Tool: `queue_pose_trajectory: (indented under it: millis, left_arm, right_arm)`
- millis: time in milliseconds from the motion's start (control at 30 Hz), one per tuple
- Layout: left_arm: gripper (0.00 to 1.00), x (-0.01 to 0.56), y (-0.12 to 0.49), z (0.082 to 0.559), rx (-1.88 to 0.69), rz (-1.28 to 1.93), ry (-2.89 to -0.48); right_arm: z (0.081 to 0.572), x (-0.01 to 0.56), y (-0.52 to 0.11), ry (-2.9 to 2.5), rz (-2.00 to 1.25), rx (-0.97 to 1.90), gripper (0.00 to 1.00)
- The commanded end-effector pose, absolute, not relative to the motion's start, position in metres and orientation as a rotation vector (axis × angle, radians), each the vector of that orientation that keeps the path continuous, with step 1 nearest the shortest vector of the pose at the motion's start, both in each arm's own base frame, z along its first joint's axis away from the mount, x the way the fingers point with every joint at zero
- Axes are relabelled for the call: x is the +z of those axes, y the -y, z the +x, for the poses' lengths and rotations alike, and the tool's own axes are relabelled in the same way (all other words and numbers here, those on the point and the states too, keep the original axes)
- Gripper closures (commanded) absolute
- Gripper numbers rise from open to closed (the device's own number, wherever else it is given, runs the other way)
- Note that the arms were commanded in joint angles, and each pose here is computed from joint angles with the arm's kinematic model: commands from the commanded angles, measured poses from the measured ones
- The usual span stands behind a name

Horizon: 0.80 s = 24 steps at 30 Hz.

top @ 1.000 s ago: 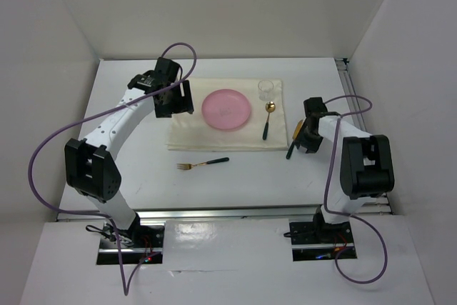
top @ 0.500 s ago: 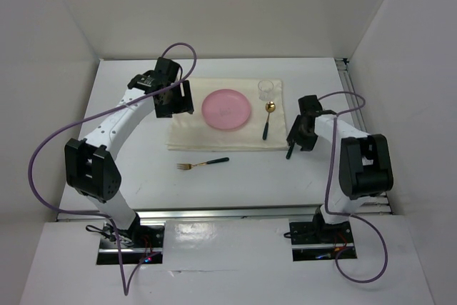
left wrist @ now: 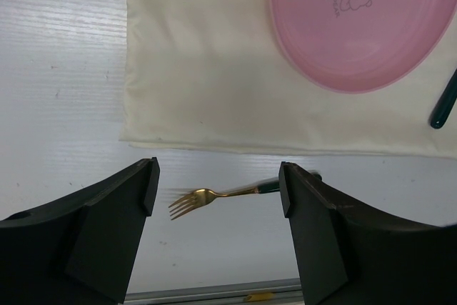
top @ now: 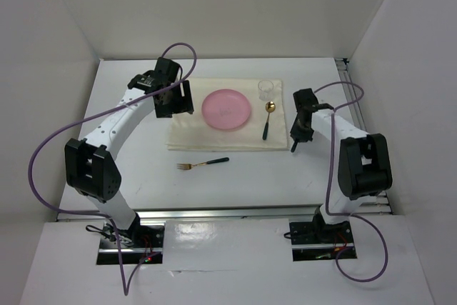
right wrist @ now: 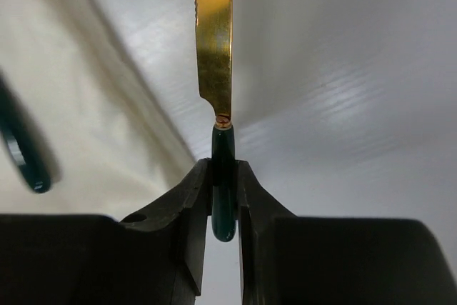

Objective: Set the dinner table for one person

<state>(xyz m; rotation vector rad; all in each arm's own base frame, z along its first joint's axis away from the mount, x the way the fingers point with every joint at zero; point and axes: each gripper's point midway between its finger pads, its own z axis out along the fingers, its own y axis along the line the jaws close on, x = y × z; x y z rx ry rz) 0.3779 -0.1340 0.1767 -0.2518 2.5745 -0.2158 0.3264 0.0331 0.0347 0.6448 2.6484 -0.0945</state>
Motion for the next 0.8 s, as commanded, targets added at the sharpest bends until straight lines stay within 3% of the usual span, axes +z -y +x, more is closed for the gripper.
queue_pose_trajectory:
  millis: [0,333,767]
  left_arm:
    - [0.15,0.181,0.134,0.383,-0.204,-0.220,-2.556]
    - [0.15,0.186,0.131,0.383,-0.182,-0.227,-2.551]
    - [0.15,0.189,0.121,0.383,-0.164,-0.253,-2.545]
  right_arm:
    - [0.364,0.110,-0.046,-2.466,0.520,-0.045,1.00]
    - [0.402,0.113,-0.166,-2.568,0.209,0.274,1.00]
    - [0.420,0.055,-0.186,-2.649,0.315,0.269,0.97]
